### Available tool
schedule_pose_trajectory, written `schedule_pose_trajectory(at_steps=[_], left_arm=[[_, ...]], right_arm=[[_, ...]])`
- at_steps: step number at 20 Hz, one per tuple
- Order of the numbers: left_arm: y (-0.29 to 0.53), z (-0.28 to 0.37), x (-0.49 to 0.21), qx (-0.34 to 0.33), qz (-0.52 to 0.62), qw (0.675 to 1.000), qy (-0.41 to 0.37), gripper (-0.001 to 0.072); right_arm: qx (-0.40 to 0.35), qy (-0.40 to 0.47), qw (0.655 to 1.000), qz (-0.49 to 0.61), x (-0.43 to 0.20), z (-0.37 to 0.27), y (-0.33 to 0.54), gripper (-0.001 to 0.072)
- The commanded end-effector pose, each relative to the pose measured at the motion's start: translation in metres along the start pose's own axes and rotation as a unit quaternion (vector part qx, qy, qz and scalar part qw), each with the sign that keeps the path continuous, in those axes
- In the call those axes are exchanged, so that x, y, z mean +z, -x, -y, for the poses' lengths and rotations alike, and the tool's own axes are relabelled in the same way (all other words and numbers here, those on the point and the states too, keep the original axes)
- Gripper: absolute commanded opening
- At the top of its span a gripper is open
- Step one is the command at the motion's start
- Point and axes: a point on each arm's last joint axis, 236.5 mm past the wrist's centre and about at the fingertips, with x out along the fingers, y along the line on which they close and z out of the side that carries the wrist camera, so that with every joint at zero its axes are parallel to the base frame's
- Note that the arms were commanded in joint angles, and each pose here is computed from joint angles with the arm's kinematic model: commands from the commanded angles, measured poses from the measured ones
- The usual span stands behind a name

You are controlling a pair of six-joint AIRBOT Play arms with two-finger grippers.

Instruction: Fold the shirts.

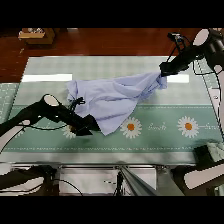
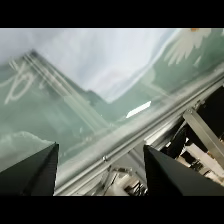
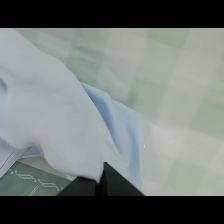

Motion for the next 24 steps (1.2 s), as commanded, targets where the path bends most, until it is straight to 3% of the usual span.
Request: schedule_pose_trajectory(at_steps=[1,9,10,13,14,15,19,21,24], left_arm=[[-0.026,0.001,0.021,-0.023,0.023,0.999,0.031,0.0612],[-0.028,0.013,0.071,-0.037,0.061,0.996,0.062,0.0583],[-0.029,0.013,0.072,-0.038,0.055,0.996,0.065,0.0454],[-0.029,0.009,0.069,-0.035,0.036,0.996,0.067,0.0209],[-0.026,0.011,0.066,-0.041,0.028,0.997,0.05,0.0071],[-0.022,0.018,0.061,-0.054,0.015,0.998,0.018,0.0025],[0.026,0.084,0.027,-0.133,-0.024,0.983,-0.125,0.0023],[0.077,0.133,0.024,-0.154,0.039,0.966,-0.204,0.0023],[0.187,0.209,0.004,-0.163,0.182,0.913,-0.326,0.0023]], right_arm=[[0.0,0.0,1.0,-0.001,0.0,0.0,0.0,0.0028],[0.001,0.0,1.0,-0.003,-0.001,0.0,0.0,0.0028],[0.001,0.0,1.0,-0.003,-0.001,-0.001,0.0,0.0028],[0.002,0.0,1.0,-0.007,-0.003,-0.001,0.0,0.0028],[0.003,0.0,1.0,-0.01,-0.005,-0.001,0.0,0.0028],[0.003,0.0,1.0,-0.013,-0.006,-0.002,0.0,0.0028],[-0.001,0.004,1.0,0.003,-0.003,-0.004,0.017,0.0028],[-0.006,0.009,0.999,0.031,0.003,-0.009,0.04,0.0028],[-0.02,0.023,0.995,0.098,0.013,-0.02,0.097,0.0028]])
